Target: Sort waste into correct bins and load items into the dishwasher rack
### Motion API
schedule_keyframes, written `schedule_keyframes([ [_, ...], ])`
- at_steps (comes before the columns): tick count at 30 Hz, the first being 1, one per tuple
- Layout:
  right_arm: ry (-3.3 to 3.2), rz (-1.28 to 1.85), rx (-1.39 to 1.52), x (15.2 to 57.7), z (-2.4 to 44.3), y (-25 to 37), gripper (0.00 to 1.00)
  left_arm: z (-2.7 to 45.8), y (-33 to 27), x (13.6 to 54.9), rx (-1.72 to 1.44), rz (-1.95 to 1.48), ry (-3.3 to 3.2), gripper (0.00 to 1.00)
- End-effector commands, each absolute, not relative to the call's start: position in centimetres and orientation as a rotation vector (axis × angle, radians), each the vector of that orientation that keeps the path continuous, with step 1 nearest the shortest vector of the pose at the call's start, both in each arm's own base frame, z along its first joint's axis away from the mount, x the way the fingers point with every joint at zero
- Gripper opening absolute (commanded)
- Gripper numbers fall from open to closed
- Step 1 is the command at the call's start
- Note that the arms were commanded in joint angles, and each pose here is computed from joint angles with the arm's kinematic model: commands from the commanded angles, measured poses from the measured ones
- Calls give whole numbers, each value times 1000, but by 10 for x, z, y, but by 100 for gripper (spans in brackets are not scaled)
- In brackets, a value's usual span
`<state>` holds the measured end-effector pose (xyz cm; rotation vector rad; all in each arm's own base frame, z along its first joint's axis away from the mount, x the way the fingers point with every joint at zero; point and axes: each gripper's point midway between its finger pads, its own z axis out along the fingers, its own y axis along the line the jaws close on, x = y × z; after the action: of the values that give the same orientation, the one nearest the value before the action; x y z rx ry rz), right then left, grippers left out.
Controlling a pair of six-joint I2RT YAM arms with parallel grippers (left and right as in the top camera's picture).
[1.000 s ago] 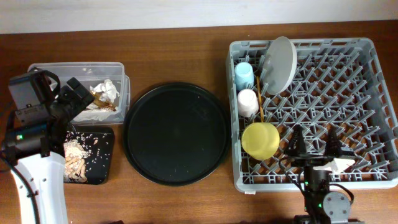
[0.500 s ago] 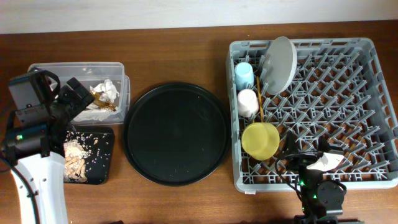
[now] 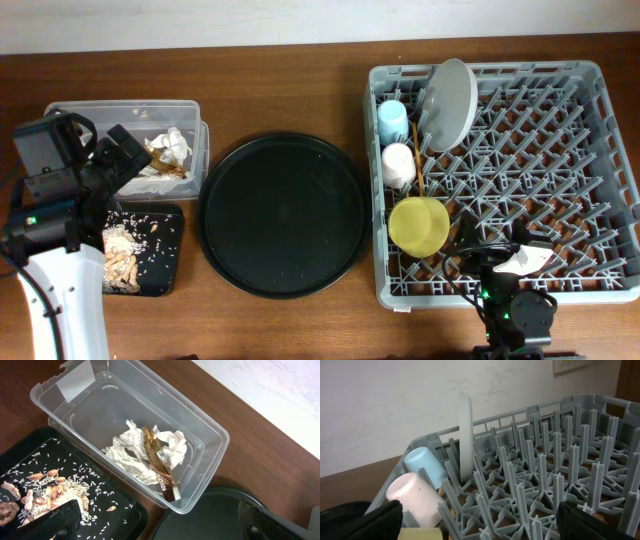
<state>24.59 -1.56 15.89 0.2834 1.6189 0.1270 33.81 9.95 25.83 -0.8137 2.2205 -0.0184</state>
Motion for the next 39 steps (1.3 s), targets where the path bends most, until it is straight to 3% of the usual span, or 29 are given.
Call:
schedule_keyframes([
  [1, 1623, 130, 293, 246, 156, -17, 98, 262, 100, 339, -815, -27, 2209, 99],
  [4, 1623, 130, 293, 246, 156, -17, 98, 273, 91, 336, -778, -42, 2189, 99],
  [10, 1622, 130, 293, 246, 156, -17, 98, 313, 15, 322, -509, -179, 2136, 99],
  [14, 1622, 130, 293, 246, 156, -17, 99, 344, -10, 289, -387, -188, 2061, 99],
  [21, 1622, 130, 293, 246, 156, -17, 98, 337, -5, 216, -371, -218, 2016, 99],
  [26, 1623, 130, 293, 246, 156, -17, 98, 290, 2, 184, -383, -201, 1986, 99],
  [30, 1622, 130, 293, 246, 156, -17, 98, 263, 0, 202, -367, -239, 1838, 99],
  [34, 1622, 130, 293, 246, 156, -17, 98, 280, -11, 232, -290, -351, 1518, 99],
  [39, 1622, 130, 293, 246, 156, -17, 98, 287, -16, 239, -212, -410, 1251, 99],
])
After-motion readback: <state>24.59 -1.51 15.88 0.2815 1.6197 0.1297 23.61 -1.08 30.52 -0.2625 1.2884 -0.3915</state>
